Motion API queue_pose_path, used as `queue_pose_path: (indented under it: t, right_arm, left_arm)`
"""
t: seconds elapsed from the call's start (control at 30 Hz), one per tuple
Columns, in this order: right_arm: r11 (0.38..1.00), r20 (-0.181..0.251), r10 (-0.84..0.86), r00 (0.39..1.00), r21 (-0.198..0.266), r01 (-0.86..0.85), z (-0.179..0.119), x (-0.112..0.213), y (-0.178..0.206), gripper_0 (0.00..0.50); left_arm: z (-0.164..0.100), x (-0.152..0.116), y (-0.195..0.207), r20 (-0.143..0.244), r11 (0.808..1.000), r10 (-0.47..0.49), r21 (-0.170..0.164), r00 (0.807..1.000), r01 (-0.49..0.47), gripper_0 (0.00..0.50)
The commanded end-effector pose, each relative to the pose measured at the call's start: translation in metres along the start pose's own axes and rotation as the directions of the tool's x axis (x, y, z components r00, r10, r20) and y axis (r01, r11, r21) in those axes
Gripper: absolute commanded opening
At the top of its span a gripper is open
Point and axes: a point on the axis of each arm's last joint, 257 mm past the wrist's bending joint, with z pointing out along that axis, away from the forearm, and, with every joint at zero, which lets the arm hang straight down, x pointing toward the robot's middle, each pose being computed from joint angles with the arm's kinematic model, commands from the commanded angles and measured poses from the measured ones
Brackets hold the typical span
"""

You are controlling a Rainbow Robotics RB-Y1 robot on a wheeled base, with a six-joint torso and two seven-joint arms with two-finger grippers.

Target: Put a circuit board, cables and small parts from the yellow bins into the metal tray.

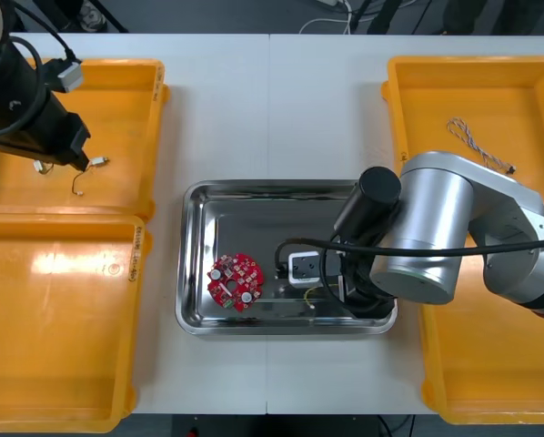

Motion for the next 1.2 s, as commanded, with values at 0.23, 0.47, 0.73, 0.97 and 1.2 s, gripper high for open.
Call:
queue_pose_path:
  t: [0.23, 0.47, 0.73, 0.97, 1.2]
  right_arm:
    - [0.996, 0.018, -0.051, 0.999, 0.069, 0.05, 0.007, -0.026, -0.009, 0.0]
    - [0.996, 0.021, -0.047, 0.999, 0.077, 0.045, 0.012, -0.027, -0.012, 0.0]
    - [0.996, 0.014, -0.051, 0.999, 0.08, 0.05, 0.013, -0.026, -0.011, 0.009]
    - [0.995, 0.009, -0.042, 0.999, 0.086, 0.041, 0.013, -0.026, -0.013, 0.5]
    - [0.995, 0.006, -0.024, 1.0, 0.095, 0.024, 0.009, -0.024, -0.017, 0.5]
  left_arm:
    - [-0.016, -0.036, 0.061, 0.118, 0.997, -0.063, -0.042, 0.991, 0.068, 0.5]
    - [-0.009, -0.041, 0.082, 0.128, 0.993, -0.096, -0.06, 0.987, 0.104, 0.5]
    - [0.001, -0.05, 0.1, 0.167, 0.989, -0.114, -0.075, 0.979, 0.128, 0.5]
    - [0.012, -0.056, 0.113, 0.195, 0.987, -0.129, -0.069, 0.972, 0.145, 0.5]
    - [0.022, -0.061, 0.127, 0.225, 0.985, -0.136, -0.074, 0.965, 0.156, 0.5]
